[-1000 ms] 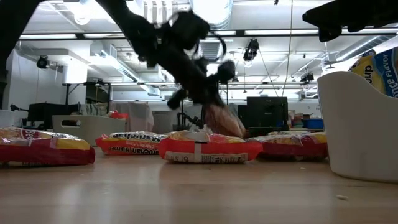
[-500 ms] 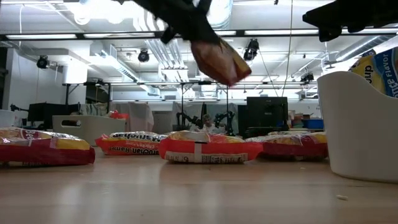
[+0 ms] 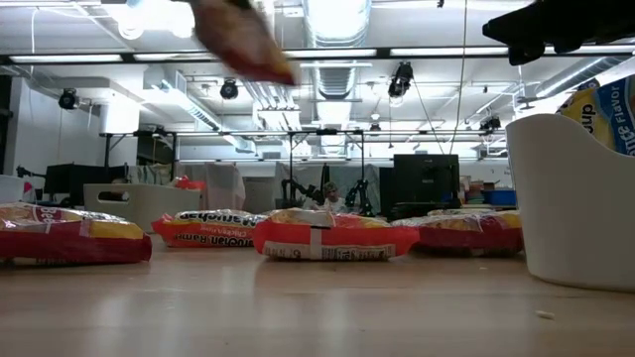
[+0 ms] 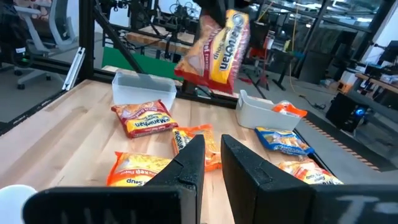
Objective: Sort Maruchan noodles
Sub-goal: Put the red noodle pack into the transparent bin
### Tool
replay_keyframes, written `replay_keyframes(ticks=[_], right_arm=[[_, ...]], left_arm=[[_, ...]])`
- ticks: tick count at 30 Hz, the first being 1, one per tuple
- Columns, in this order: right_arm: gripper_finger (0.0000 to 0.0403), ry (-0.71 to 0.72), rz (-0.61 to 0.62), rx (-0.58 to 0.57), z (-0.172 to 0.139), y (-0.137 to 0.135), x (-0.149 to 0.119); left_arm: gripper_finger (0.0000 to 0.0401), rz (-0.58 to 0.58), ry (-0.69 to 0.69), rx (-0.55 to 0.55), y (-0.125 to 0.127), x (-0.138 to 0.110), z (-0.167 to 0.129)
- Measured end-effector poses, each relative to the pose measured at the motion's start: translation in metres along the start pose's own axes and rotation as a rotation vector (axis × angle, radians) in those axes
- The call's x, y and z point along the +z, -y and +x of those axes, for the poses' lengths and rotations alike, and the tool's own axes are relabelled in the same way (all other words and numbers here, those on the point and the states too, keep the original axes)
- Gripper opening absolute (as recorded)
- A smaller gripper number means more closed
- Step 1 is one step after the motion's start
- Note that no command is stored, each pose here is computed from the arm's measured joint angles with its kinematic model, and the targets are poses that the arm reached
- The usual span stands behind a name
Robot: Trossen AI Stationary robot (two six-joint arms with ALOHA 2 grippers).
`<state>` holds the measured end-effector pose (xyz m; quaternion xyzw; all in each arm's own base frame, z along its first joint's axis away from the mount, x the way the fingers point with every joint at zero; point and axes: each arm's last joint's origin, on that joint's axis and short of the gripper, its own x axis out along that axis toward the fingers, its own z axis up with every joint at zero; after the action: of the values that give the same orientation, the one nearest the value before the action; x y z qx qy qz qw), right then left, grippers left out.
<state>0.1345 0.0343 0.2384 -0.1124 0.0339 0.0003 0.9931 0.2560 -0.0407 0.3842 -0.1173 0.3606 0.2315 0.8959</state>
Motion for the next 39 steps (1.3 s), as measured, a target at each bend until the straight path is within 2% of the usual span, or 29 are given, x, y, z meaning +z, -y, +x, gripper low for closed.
replay_keyframes(ticks=[5,8,10,13,19,23,32,39], right_arm=[[0.0043,-0.005,-0.024,-0.049,0.0,0.002,0.0],[0.0043,-0.004,-0.041,-0.056,0.0,0.002,0.001],[0.0043,-0.002,-0.048,-0.057,0.0,0.002,0.001],[0.0043,0.003,-0.062,-0.062,0.0,0.003,0.001],[0.0043,0.009,-0.078,-0.076,0.0,0.004,0.002],[0.0043,0.024,-0.099,-0.082,0.0,0.005,0.004],[0.0043,0.044,-0.128,-0.094,0.0,0.006,0.006],[0.0043,0.06,-0.13,-0.099,0.0,0.007,0.007]], left_arm=[[0.0,-0.164,-0.337,0.138,-0.008,-0.011,-0.033],[0.0,-0.214,-0.382,0.041,0.002,-0.015,-0.036],[0.0,-0.258,-0.396,0.038,0.008,-0.017,-0.034],[0.0,-0.259,-0.475,0.116,0.015,-0.031,-0.023],[0.0,-0.301,-0.784,0.116,0.025,-0.066,-0.004],[0.0,-0.335,-0.907,0.173,0.025,-0.09,0.004],[0.0,-0.393,-1.066,0.293,0.016,-0.129,0.01],[0.0,-0.433,-1.09,0.297,0.01,-0.134,0.004]])
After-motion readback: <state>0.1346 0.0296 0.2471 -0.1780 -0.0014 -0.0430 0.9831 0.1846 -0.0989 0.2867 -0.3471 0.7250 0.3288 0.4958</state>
